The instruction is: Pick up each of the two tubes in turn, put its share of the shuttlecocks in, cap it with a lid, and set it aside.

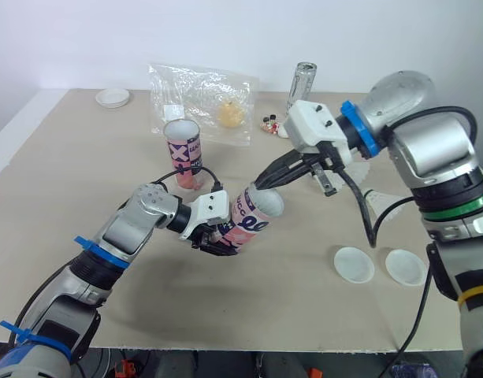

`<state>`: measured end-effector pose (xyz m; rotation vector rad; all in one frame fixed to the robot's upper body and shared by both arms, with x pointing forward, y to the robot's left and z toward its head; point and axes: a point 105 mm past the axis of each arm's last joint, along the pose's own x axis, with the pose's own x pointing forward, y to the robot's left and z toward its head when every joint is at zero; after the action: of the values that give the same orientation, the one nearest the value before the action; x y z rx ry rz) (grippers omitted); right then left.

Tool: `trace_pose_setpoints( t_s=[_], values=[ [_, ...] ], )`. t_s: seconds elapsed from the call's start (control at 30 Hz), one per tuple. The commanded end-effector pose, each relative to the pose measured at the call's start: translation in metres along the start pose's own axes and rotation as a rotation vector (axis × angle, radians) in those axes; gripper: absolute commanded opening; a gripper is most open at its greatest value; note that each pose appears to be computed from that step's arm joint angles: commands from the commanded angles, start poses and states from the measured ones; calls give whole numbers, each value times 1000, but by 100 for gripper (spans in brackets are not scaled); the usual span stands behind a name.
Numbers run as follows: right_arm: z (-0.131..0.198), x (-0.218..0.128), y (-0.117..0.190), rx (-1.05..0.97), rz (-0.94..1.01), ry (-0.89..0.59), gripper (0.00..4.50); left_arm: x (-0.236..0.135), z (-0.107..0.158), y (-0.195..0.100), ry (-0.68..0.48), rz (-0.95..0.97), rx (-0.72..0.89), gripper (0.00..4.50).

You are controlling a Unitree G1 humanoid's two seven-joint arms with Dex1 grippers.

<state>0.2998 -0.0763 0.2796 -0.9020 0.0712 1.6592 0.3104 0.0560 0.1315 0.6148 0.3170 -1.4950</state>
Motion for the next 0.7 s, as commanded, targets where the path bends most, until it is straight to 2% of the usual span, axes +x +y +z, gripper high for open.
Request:
trace_pose_setpoints(
  t_s=[0.03,0.2,0.33,0.43,0.6,0.67,0.7],
  values=[
    [3,-37,-1,116,-206,-127,2,-2,12,7,-67,56,47,292],
    [-30,-77,9,333,-553,-222,2,1,20,14,-194,132,19,292],
    [-63,-83,45,539,-621,-191,2,3,20,13,-234,147,12,292],
    [-83,-78,71,642,-614,-131,96,5,26,14,-321,177,-16,292],
    [-115,-72,110,785,-575,23,346,11,32,10,-490,248,-59,292],
    [-127,-71,120,818,-561,97,429,15,31,4,-545,278,-64,292],
    [-132,-72,124,840,-563,128,444,17,29,0,-560,291,-66,292]
  ],
)
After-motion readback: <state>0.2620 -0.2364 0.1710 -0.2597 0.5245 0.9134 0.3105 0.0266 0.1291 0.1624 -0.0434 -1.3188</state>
